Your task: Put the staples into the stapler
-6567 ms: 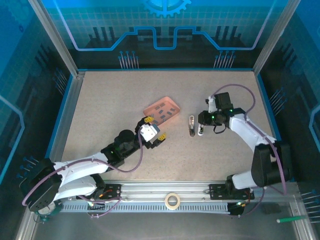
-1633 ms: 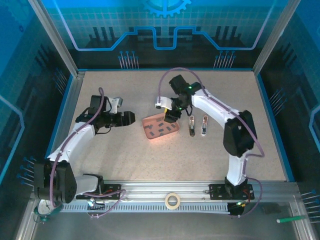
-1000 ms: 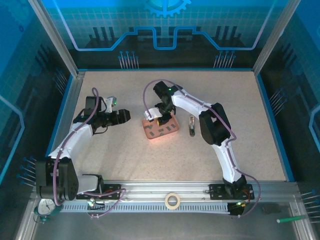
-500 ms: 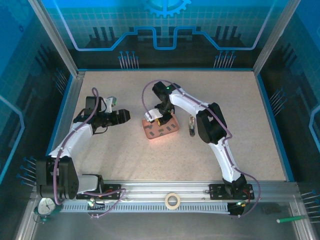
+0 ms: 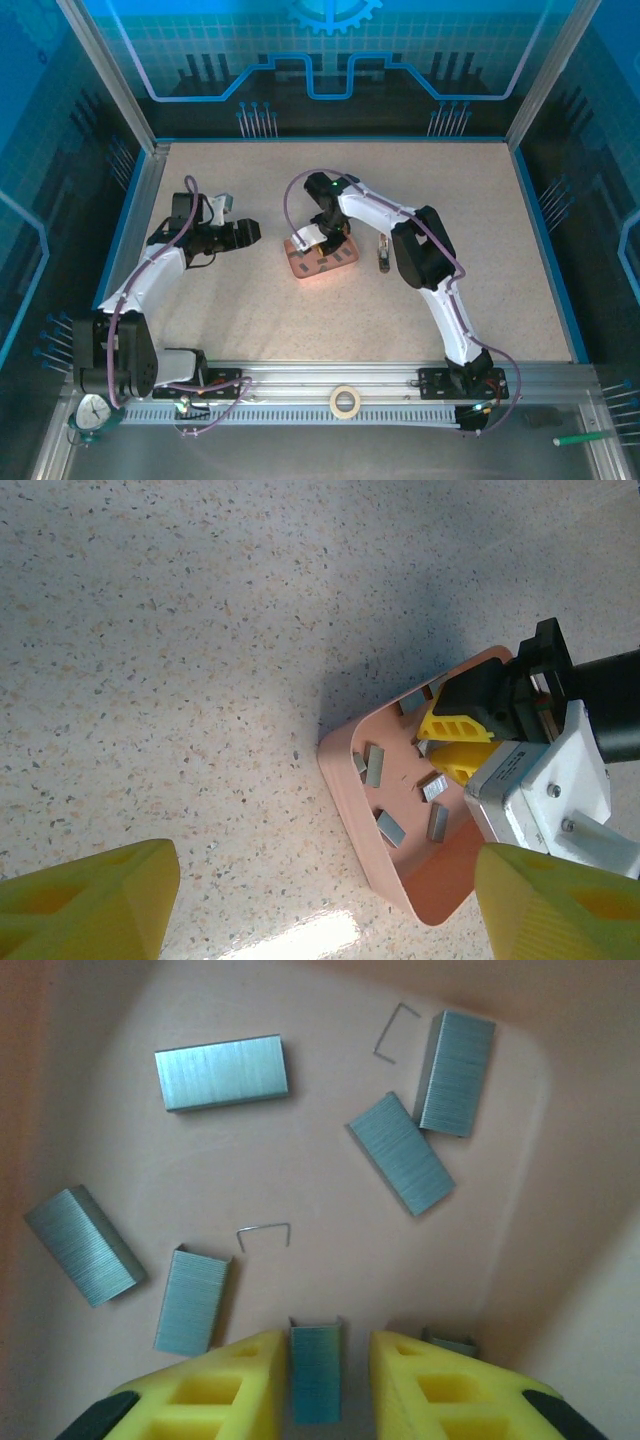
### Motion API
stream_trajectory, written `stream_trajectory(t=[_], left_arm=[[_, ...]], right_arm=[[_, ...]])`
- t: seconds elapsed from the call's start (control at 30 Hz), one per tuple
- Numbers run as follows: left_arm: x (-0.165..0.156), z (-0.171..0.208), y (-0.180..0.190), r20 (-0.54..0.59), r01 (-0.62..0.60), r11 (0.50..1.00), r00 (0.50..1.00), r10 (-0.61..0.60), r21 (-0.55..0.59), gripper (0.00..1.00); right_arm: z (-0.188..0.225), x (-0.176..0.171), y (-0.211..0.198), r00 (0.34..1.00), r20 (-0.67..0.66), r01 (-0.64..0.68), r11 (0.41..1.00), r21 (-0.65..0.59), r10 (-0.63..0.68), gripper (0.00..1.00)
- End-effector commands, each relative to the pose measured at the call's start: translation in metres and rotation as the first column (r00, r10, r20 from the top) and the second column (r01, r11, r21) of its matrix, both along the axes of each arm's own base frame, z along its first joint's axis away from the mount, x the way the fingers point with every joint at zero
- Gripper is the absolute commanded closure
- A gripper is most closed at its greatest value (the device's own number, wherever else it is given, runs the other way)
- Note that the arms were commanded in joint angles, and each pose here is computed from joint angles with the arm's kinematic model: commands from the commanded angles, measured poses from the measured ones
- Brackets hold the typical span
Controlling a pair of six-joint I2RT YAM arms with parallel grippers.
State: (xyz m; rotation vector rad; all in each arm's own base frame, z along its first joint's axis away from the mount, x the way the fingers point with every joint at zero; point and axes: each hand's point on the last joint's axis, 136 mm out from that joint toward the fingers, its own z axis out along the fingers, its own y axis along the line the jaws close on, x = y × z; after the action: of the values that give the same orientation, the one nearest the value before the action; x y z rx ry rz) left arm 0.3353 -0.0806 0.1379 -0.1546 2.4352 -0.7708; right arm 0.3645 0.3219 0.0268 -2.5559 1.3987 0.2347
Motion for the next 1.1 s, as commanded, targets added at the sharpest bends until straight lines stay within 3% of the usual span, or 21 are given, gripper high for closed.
stream_trajectory(t=[0.0, 0.6, 1.07], left_arm=[[0.0, -0.001, -0.001, -0.005, 0.002, 1.0, 1.0, -0.002, -0.03, 0.21], [0.001, -0.001, -0.002, -0.003, 0.005, 1.0, 1.0, -0.006, -0.03, 0.22], [0.002, -0.001, -0.001, 0.0, 0.006, 1.0, 1.0, -0.006, -0.027, 0.22]], right_arm=[[0.009, -0.004, 0.007, 0.999, 0.034, -0.038, 0.999, 0.003, 0.037, 0.71], [-0.014, -0.016, -0.008, 0.998, -0.064, -0.034, 0.994, -0.108, 0.027, 0.71], [-0.006, -0.021, -0.01, 0.996, -0.091, -0.018, 0.992, -0.125, 0.007, 0.8]])
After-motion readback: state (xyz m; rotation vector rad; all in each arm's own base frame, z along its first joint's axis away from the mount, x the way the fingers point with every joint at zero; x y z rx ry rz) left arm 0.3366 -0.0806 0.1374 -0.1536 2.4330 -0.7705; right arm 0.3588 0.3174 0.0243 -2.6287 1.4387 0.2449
